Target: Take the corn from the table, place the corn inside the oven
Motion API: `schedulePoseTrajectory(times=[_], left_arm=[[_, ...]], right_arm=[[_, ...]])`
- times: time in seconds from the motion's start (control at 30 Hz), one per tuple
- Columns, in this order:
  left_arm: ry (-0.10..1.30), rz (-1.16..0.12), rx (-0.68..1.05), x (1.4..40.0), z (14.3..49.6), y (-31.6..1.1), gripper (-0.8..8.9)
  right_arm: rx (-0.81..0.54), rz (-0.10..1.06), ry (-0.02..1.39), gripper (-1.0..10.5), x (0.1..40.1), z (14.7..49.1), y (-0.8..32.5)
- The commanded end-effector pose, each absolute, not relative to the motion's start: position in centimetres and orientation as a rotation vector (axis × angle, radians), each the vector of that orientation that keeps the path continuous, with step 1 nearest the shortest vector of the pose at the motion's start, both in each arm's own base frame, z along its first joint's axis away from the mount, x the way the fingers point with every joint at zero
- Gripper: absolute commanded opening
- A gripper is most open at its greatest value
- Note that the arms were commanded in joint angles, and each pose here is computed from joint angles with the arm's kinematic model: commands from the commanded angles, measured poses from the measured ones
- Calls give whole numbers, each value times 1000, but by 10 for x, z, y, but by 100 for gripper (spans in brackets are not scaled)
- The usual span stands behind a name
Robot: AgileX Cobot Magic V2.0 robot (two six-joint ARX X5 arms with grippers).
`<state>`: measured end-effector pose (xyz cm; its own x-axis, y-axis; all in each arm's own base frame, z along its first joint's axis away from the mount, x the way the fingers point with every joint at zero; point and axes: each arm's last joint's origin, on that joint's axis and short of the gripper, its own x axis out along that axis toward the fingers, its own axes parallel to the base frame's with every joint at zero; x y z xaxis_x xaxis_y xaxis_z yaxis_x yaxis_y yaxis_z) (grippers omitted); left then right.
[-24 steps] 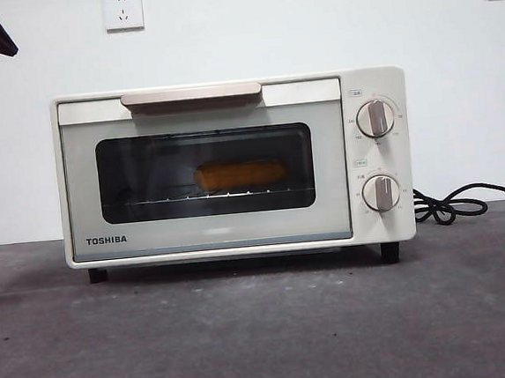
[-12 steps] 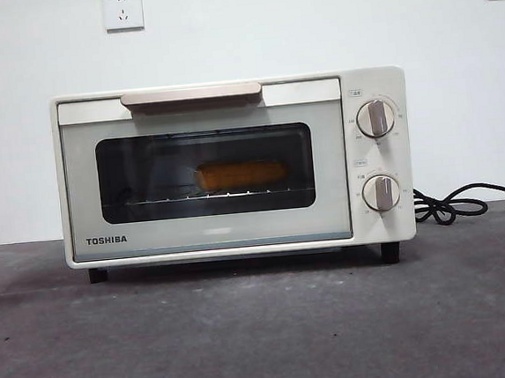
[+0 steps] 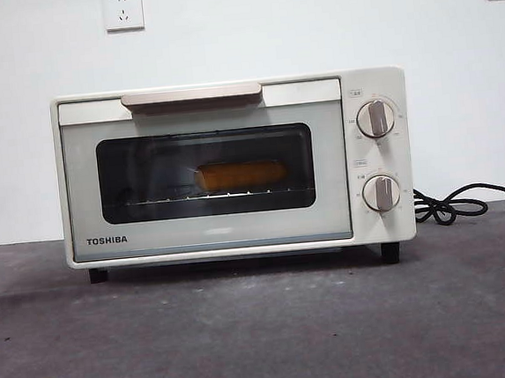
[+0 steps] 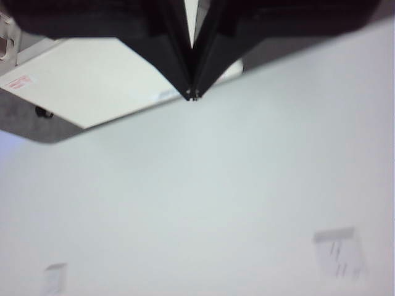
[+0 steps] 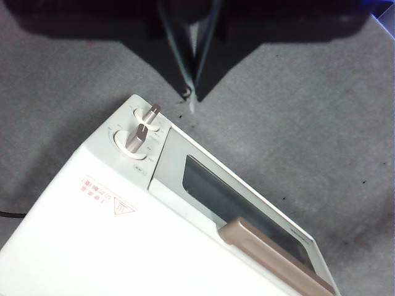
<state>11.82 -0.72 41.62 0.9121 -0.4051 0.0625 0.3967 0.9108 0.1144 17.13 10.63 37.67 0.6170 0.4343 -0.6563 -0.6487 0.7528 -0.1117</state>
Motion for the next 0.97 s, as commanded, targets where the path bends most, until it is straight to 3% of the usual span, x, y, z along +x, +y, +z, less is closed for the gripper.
schedulePoseTrajectory(times=[0.03, 0.27, 0.47, 0.63, 0.87, 0.97], left_arm=[[-112, -417, 131, 119, 383, -8, -2], [-61, -367, 75, 122, 279, -6, -2], [-33, -193, -76, 113, 208, -4, -1], [20, -45, -120, 106, 172, -1, -1], [208, -14, -80, 97, 147, -1, -1], [179, -28, -37, 96, 149, -1, -1]], right_arm=[[-357, 637, 638, -1, 171, 378, 106], [-357, 637, 638, -1, 171, 378, 106], [-357, 637, 638, -1, 171, 378, 106], [-357, 637, 638, -1, 171, 378, 106], [-357, 637, 638, -1, 171, 378, 106], [-357, 637, 638, -1, 171, 378, 106]])
